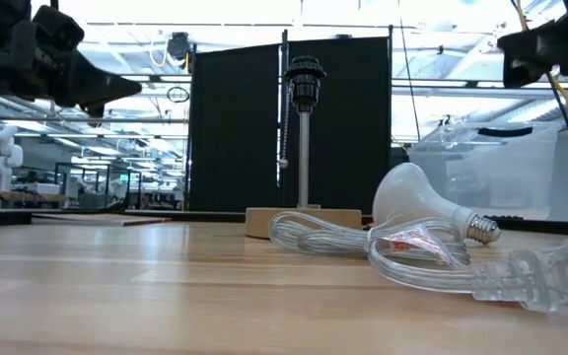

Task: Screw lightbulb
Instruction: Return to Home Position

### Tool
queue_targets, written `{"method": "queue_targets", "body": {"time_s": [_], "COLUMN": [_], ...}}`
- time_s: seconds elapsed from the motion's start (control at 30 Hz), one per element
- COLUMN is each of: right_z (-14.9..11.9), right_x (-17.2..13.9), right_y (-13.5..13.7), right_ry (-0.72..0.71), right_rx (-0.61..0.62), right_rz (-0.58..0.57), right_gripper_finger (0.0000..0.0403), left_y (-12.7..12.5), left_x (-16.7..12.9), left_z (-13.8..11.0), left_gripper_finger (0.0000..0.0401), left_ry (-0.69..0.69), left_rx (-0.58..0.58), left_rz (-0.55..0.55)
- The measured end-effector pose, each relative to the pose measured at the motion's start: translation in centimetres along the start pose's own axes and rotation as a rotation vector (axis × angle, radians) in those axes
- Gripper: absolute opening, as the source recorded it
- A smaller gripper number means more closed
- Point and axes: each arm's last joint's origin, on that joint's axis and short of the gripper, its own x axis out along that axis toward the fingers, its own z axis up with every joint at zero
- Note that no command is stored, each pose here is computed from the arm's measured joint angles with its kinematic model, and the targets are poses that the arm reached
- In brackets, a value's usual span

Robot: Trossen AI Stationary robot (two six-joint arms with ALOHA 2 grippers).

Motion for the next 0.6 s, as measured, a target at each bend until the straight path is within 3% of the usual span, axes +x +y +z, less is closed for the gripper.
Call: {"method": "queue_targets", "body": {"time_s": [0.23,0.43,0.6], "right_z": [-0.1,-3.2,-2.9], "right_x": [0.2,1.2,1.3], "right_y": [0.2,1.0,0.8], "right_ry": [-0.042,-0.089,-0.113], "right_rx": [0.011,0.016,-0.019], "right_rz": [0.028,0.071,0.040], "right_gripper_finger": [0.0000,0.0000,0.0000], "left_y": [-0.1,-0.2,-0.2], "left_x": [0.2,0.1,0.1], "left_z": [-0.8,-0.7,-0.7], "left_gripper_finger": [0.0000,0.0000,0.0000], "left_ry": [-0.025,-0.035,-0.039], "left_rx": [0.001,0.007,0.019], "left_rz": [-0.040,-0.051,-0.051]}}
